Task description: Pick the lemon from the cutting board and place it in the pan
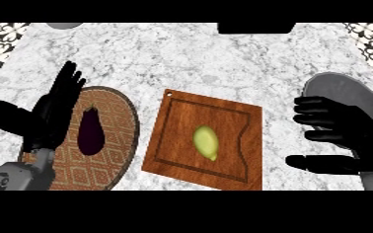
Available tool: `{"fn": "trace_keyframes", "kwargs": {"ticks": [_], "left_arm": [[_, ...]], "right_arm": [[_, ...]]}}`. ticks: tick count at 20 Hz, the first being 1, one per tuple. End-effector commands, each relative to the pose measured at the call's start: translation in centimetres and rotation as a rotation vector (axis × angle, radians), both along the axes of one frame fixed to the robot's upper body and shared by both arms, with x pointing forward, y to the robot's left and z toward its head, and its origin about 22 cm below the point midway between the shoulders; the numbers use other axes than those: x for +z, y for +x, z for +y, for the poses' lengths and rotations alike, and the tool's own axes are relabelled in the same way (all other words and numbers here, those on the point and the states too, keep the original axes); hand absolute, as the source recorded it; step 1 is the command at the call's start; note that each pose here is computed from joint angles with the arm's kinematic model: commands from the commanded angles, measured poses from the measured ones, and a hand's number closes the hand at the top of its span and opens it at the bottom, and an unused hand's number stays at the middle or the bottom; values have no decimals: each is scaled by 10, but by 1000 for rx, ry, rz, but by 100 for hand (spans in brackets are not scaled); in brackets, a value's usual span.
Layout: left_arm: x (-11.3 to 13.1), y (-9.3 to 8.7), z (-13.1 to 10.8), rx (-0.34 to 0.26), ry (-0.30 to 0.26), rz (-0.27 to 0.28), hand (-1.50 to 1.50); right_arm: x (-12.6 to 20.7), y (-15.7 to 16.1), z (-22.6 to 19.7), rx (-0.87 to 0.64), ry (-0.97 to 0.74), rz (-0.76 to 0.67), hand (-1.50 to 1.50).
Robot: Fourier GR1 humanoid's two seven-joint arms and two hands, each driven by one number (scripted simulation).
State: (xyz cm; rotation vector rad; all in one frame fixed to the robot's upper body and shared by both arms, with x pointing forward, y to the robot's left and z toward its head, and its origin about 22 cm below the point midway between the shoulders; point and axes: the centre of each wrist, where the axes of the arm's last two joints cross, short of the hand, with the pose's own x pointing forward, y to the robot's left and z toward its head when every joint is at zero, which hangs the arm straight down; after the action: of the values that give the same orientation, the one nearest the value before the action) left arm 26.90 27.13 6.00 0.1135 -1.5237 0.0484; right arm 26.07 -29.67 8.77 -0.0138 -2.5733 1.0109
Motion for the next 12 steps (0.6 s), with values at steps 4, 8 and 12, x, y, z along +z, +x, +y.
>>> {"fn": "trace_keyframes", "kwargs": {"ticks": [4, 8, 12], "left_arm": [[10, -2, -6, -11, 3, 19, 0], [2, 3, 1, -13, -23, 10, 0], [-1, -4, -10, -8, -26, 13, 0]], "right_arm": [[28, -16, 36, -28, -235, -147, -150], [39, -20, 59, -151, -379, -207, -150], [51, -29, 72, -201, -520, -202, -150]]}}
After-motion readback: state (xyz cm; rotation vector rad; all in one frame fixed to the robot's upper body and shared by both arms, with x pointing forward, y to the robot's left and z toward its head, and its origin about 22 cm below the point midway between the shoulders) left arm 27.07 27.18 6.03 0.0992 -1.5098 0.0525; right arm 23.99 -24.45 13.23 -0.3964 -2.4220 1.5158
